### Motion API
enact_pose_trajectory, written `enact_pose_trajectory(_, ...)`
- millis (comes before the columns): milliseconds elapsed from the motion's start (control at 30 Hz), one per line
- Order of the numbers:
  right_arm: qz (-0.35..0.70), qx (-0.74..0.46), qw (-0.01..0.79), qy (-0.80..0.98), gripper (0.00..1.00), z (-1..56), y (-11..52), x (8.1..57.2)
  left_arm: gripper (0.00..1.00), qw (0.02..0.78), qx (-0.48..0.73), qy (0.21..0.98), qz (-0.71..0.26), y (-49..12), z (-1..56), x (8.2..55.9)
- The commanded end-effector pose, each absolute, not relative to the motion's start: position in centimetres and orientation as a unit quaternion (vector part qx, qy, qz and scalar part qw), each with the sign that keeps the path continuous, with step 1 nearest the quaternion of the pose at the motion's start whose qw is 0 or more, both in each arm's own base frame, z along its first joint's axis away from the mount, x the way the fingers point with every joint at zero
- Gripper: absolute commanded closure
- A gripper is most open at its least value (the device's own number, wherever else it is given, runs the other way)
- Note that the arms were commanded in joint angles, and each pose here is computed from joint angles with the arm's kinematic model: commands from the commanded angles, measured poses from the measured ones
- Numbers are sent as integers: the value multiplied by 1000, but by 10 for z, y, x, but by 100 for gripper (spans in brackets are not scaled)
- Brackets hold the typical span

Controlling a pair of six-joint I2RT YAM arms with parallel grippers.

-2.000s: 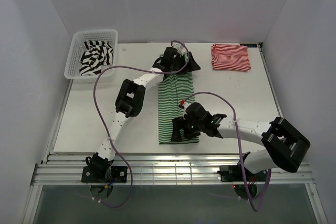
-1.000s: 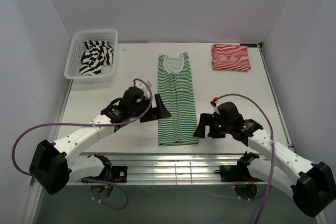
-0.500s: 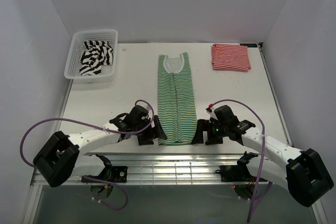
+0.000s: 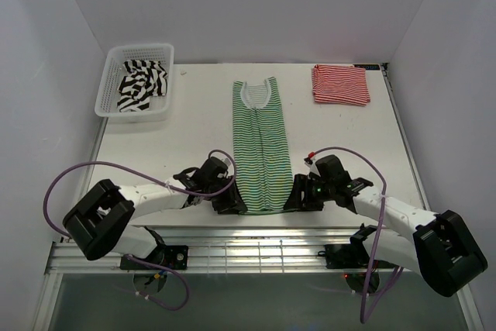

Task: Fold and stack the tank tops
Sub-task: Fold the tank top

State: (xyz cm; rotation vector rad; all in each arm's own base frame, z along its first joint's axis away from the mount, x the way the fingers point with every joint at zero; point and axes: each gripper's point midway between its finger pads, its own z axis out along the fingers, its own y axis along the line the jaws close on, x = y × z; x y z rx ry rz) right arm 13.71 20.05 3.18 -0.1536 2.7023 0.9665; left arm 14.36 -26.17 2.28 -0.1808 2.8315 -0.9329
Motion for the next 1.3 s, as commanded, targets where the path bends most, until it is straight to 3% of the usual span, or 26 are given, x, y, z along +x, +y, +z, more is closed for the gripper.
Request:
enact_pose_trajectory(0, 311, -37, 117, 942, 37, 14, 191, 129, 60, 75, -57, 952, -292, -260, 14, 141)
enact_pose_trajectory(200, 297, -30, 116, 947, 48, 6, 187, 131, 72, 64, -63, 954, -285, -260, 6, 138)
enact_pose_trajectory(300, 291, -29, 115, 949, 58, 3, 187, 133, 81, 62, -65, 954, -285, -262, 5, 139)
enact_pose_trajectory(400, 284, -29, 122, 951, 74, 2, 185, 136, 92, 63, -68, 952, -291, -265, 9, 141)
enact_pose_trajectory(467, 290, -38, 130, 947, 90, 6, 187, 139, 100, 62, -67, 950, -297, -267, 13, 140)
enact_pose_trajectory(500, 296, -43, 137, 944, 92, 11, 189, 141, 100, 67, -68, 947, -306, -270, 20, 142)
enact_pose_trajectory(933, 330, -81, 227, 912, 92, 86, 210, 180, 100, 128, -90, 922, -355, -290, 86, 172)
enact_pose_trajectory(1267, 312, -86, 302, 897, 92, 143, 222, 248, 100, 186, -126, 893, -390, -284, 136, 247)
